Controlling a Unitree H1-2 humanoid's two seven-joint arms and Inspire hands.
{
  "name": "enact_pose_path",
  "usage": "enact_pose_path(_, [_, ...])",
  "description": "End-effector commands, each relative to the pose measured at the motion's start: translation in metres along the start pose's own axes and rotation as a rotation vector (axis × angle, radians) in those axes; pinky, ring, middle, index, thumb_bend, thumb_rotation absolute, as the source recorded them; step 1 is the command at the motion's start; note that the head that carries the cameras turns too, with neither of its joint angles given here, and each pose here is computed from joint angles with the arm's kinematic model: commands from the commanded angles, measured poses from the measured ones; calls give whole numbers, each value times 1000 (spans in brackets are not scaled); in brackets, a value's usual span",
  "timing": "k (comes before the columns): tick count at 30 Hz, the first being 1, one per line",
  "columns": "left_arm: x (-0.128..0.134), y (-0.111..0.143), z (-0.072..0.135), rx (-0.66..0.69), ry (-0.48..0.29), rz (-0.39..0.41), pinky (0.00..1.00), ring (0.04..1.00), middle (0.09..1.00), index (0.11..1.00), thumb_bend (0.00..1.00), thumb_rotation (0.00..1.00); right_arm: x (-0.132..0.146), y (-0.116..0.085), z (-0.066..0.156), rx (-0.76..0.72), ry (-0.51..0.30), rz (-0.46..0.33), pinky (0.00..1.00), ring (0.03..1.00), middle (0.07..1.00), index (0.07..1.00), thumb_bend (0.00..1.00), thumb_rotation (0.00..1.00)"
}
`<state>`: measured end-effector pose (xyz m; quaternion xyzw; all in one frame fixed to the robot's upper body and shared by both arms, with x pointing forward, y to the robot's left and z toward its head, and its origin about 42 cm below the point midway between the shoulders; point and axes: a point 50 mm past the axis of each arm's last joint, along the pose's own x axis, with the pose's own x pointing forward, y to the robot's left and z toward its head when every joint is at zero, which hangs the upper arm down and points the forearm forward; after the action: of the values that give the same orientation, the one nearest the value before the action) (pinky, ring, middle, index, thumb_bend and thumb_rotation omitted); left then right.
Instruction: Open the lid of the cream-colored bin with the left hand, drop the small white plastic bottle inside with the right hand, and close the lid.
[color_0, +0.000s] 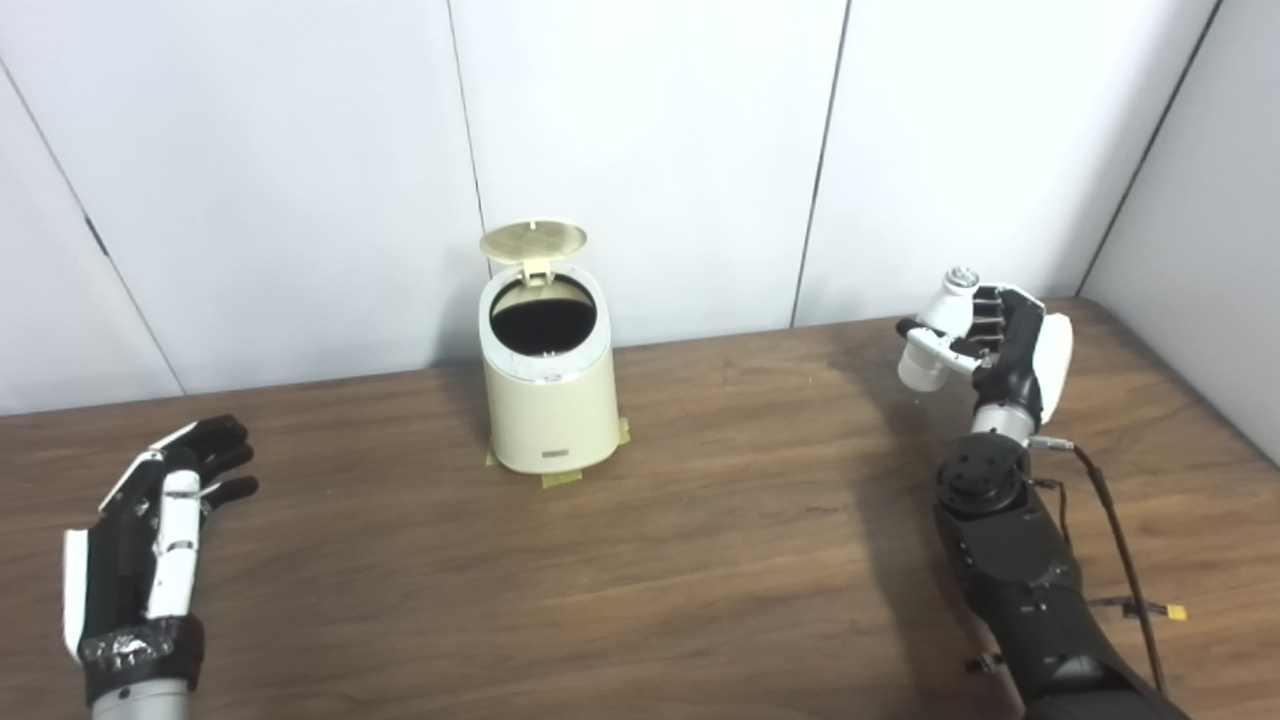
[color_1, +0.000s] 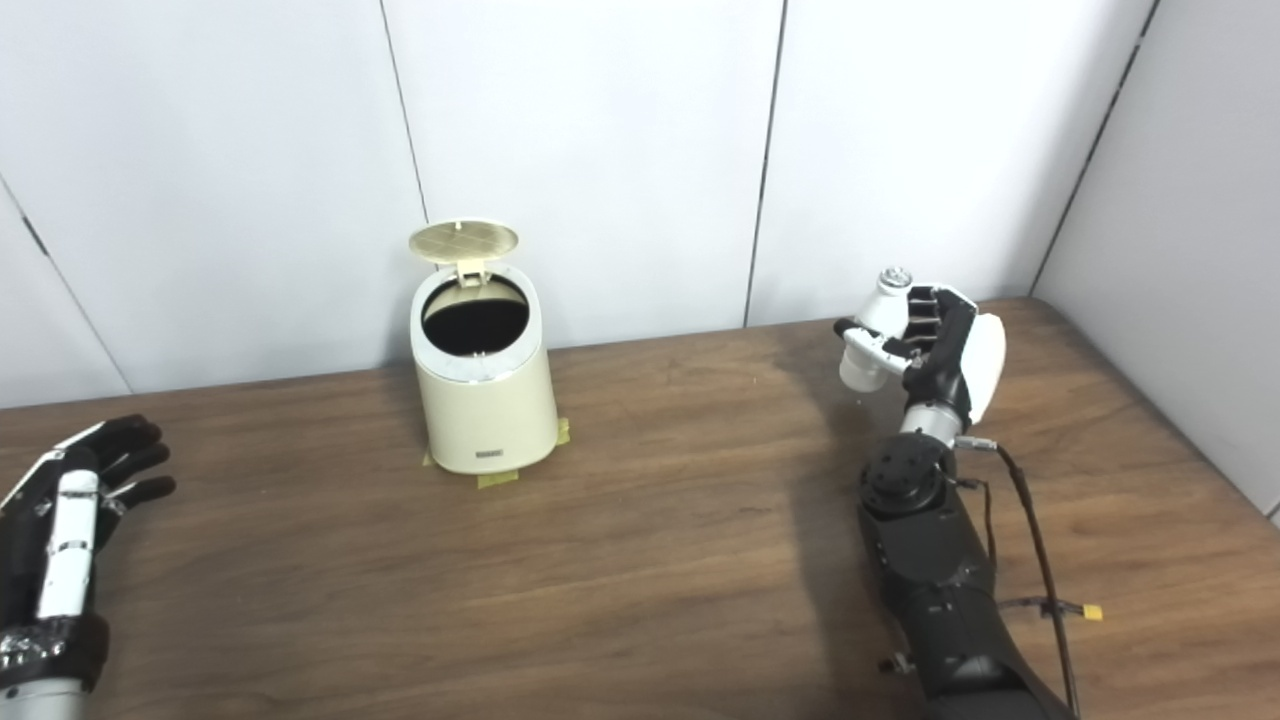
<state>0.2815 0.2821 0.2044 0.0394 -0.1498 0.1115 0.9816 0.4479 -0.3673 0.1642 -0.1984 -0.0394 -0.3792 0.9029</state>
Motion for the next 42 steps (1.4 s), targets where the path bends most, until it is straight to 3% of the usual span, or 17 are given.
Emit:
enact_pose_path(1, [7, -4, 13, 0, -60, -3, 663, 734, 730, 709, 235, 710, 16, -4, 33, 35, -96, -13, 381, 443, 507, 481, 519, 0])
enact_pose_path(5, [6, -5, 11, 7, -60, -1, 658, 733, 731, 708, 236, 711, 10, -4, 47, -2, -138, 34, 350, 422, 495, 504, 518, 0])
enact_pose_path(11, [2, -9, 11, 21, -25, -5, 665, 738, 736, 713, 233, 745, -4, -5, 76, -37, -166, 102, 475, 504, 522, 438, 513, 0])
enact_pose_path(19, [-4, -17, -4, -1, 23, -41, 689, 762, 757, 744, 231, 728, -23, -3, 109, 18, -244, 174, 360, 418, 504, 500, 517, 0])
enact_pose_path(24, [-8, -19, -15, -26, 53, -48, 719, 778, 776, 763, 220, 566, -33, 2, 124, 112, -287, 228, 407, 464, 507, 465, 518, 0])
enact_pose_path(27, [-9, -20, -17, -43, 56, -42, 714, 775, 775, 762, 211, 523, -39, 7, 129, 177, -303, 275, 401, 455, 505, 470, 518, 0])
enact_pose_path(32, [-9, -21, -16, -46, 54, -29, 707, 772, 771, 757, 209, 514, -46, 16, 135, 229, -370, 332, 332, 409, 499, 516, 514, 0])
enact_pose_path(38, [-10, -24, -14, -47, 50, -25, 695, 761, 762, 748, 201, 499, -66, 27, 155, 255, -366, 387, 337, 423, 519, 484, 516, 0])
enact_pose_path(42, [-11, -27, -14, -30, 52, -20, 699, 768, 760, 747, 191, 487, -79, 33, 166, 309, -393, 423, 313, 404, 485, 515, 516, 0])
